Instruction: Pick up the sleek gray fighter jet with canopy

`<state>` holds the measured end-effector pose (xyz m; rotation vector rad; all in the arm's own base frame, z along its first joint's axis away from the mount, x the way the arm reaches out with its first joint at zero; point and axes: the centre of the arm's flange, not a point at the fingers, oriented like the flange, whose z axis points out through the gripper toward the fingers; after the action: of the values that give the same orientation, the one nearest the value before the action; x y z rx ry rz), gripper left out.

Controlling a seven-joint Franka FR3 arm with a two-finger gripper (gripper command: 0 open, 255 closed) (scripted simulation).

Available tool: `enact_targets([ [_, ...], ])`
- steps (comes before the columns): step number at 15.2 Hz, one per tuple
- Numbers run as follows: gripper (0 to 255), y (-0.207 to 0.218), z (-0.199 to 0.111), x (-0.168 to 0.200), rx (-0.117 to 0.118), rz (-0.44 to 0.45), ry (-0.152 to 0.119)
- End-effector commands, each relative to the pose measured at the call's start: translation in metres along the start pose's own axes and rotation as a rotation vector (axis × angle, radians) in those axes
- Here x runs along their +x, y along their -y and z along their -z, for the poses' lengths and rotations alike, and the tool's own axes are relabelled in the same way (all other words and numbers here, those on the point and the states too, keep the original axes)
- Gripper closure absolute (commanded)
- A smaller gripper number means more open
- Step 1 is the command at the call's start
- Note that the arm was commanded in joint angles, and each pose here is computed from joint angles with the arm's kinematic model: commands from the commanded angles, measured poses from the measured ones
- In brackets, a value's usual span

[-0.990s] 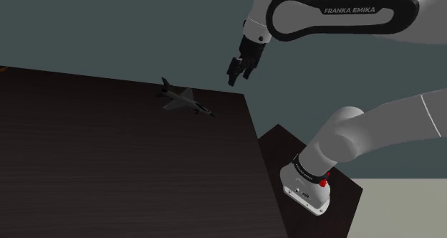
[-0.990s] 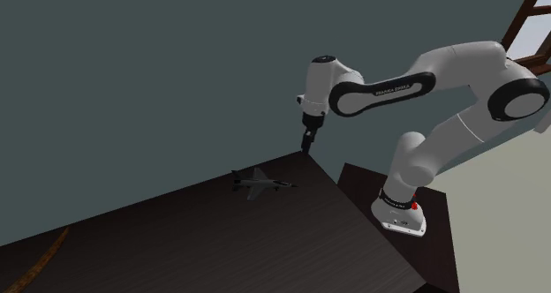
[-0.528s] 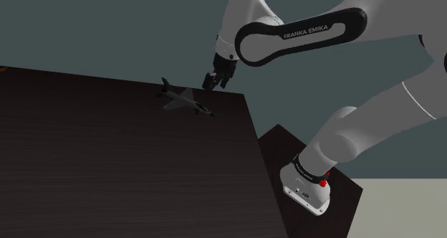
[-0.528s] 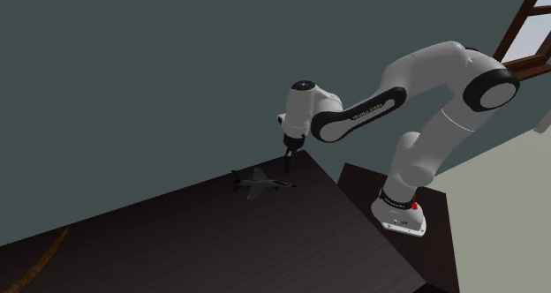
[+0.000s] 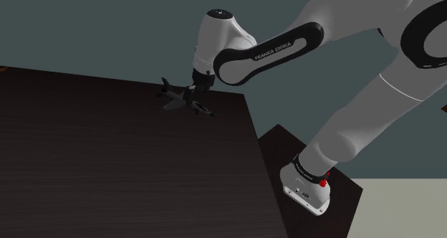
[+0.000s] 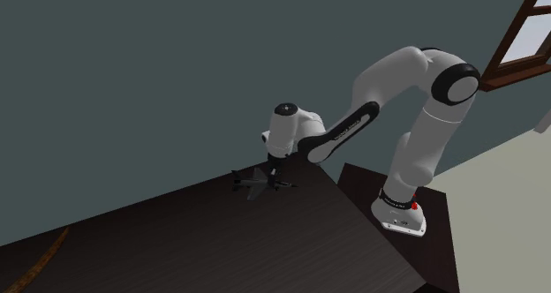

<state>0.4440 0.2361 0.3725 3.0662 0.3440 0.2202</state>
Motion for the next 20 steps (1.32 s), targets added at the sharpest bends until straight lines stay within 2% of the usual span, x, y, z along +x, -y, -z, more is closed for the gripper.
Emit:
enact_targets([
  [1, 0, 0.002, -0.012, 0.000, 0.000, 0.002, -0.002],
  [7, 0, 0.003, -0.036, -0.003, 0.000, 0.002, -0.002],
  [8, 255, 0.003, -0.036, -0.004, 0.000, 0.002, -0.002],
  [17, 255, 0.003, -0.036, -0.003, 0.000, 0.002, -0.002],
  [20, 255, 0.002, -0.020, -0.001, 0.000, 0.002, -0.002],
])
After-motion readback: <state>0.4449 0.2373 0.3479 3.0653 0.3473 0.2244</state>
